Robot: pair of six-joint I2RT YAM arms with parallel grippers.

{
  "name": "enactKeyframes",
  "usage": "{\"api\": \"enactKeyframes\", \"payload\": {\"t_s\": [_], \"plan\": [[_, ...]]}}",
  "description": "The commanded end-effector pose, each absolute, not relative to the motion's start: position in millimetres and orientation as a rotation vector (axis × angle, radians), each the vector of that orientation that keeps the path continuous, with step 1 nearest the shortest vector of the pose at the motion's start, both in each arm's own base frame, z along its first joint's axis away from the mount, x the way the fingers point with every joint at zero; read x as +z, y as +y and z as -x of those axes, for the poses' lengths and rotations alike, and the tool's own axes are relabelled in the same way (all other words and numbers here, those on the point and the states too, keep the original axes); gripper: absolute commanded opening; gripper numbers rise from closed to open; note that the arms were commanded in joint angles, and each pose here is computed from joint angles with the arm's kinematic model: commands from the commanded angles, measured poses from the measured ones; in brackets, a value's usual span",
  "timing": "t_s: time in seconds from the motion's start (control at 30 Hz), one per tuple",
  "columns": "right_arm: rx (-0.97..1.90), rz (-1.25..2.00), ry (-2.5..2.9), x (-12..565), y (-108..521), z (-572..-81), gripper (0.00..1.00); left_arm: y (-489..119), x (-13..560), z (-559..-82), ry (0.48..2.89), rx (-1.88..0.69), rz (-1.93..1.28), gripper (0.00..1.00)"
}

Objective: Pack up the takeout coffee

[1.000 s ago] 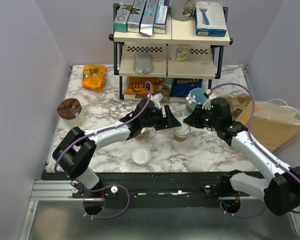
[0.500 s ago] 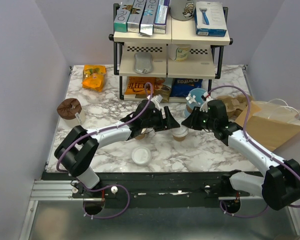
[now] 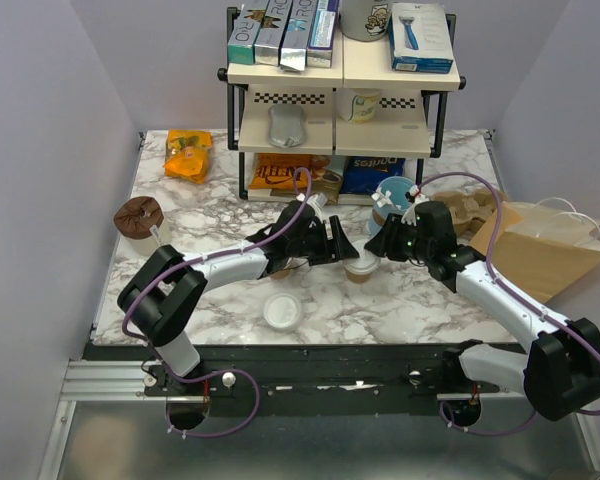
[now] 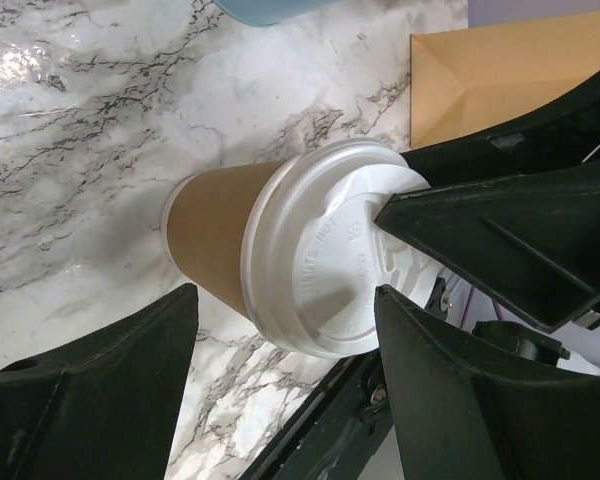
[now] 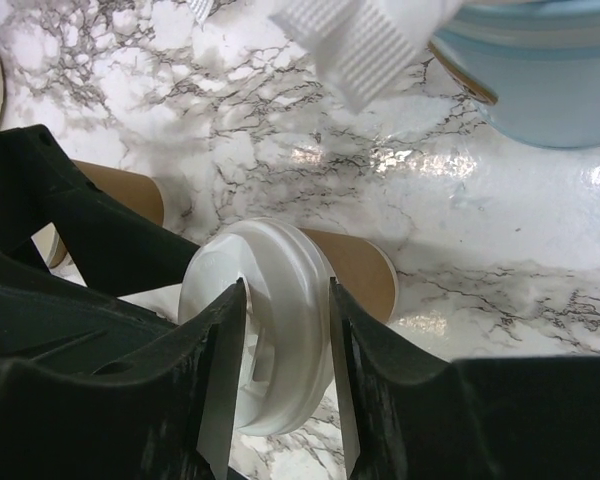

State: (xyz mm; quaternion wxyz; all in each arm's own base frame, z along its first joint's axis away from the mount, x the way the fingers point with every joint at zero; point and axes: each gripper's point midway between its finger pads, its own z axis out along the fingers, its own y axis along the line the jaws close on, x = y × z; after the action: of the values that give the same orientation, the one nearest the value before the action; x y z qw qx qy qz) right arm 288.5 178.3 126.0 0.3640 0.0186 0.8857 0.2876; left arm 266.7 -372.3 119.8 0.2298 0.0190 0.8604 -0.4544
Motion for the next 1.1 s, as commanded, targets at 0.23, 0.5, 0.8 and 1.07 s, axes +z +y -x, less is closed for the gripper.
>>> {"api": "enactKeyframes", "payload": {"t_s": [0.23,0.5,0.8,1.07], "plan": [[0.638,-0.078,2.322,111.8,164.6,-286.5,0.51,-381.3,131.2,-272.3,2.327,-1.274,-0.082,0.78],[0.658,-0.02,2.311,117.8,168.3,-285.1,0.53,-384.4,129.6,-272.7,2.334,-1.281,-0.085,0.78],[0.605,-0.03,2.345,111.0,161.6,-284.2,0.56,-383.9,125.7,-272.2,2.345,-1.275,-0.082,0.77],[0.671,0.004,2.317,121.9,171.0,-284.7,0.56,-385.9,126.3,-272.2,2.344,-1.291,-0.077,0.72]]}}
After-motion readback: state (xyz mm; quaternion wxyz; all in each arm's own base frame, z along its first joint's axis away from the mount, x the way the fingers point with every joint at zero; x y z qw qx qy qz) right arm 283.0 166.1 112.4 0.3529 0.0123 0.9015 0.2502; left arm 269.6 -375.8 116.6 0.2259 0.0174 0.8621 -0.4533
